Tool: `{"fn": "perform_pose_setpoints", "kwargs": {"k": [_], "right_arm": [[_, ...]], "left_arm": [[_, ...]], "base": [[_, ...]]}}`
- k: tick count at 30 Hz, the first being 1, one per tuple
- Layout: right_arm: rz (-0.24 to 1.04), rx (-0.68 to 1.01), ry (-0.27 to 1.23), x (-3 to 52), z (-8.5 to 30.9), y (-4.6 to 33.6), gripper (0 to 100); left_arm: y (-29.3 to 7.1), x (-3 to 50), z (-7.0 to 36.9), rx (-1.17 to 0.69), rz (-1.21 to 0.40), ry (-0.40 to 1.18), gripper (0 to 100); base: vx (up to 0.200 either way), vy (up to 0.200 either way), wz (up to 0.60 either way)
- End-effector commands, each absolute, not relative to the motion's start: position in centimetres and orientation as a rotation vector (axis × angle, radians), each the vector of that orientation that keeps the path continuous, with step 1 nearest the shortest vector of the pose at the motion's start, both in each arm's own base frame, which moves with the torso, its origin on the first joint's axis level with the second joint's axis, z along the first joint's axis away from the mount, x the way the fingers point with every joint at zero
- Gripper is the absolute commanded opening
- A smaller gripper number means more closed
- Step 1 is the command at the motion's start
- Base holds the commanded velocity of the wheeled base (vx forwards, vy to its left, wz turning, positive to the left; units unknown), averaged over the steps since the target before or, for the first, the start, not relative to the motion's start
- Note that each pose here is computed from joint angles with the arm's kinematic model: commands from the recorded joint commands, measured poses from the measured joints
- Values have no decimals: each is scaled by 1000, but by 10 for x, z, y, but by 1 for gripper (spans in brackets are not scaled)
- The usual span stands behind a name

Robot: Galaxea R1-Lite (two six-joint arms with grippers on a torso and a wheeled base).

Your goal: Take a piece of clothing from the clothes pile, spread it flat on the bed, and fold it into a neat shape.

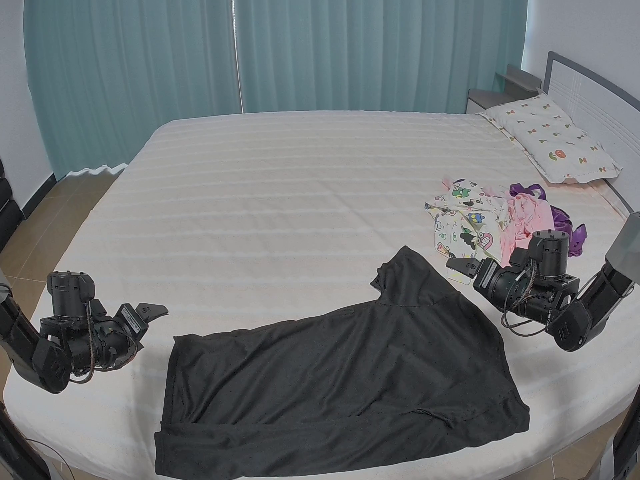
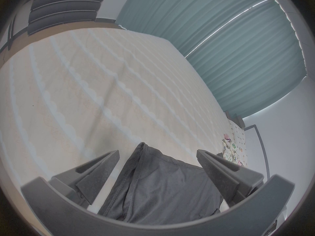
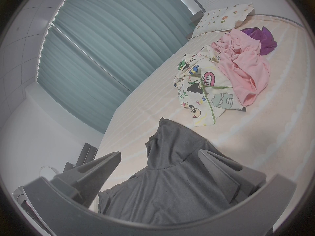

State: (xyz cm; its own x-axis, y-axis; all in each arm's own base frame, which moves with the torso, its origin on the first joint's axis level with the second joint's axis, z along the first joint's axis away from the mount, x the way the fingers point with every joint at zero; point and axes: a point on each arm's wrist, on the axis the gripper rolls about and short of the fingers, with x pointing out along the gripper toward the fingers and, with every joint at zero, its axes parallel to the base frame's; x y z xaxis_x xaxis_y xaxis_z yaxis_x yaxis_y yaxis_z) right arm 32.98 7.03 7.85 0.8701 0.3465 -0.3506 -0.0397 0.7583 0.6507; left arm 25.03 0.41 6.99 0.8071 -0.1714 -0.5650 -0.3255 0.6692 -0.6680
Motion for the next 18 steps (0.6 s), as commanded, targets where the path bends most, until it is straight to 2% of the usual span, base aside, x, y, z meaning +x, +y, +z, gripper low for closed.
{"fn": "perform_pose_setpoints", "kwargs": {"k": [1,8,18], "right_arm": [[217,683,489,331,75,71,100],[215,683,492,331,74,71,100],[213,682,496,331,72,71,100]], "left_arm": [[-1,257,56,-854,104,702,100],[-9,285,69,-900,70,631,100],[-20,288,43,-862,99,718,100]], "base": [[0,0,0],[0,0,0],[0,0,0]]}}
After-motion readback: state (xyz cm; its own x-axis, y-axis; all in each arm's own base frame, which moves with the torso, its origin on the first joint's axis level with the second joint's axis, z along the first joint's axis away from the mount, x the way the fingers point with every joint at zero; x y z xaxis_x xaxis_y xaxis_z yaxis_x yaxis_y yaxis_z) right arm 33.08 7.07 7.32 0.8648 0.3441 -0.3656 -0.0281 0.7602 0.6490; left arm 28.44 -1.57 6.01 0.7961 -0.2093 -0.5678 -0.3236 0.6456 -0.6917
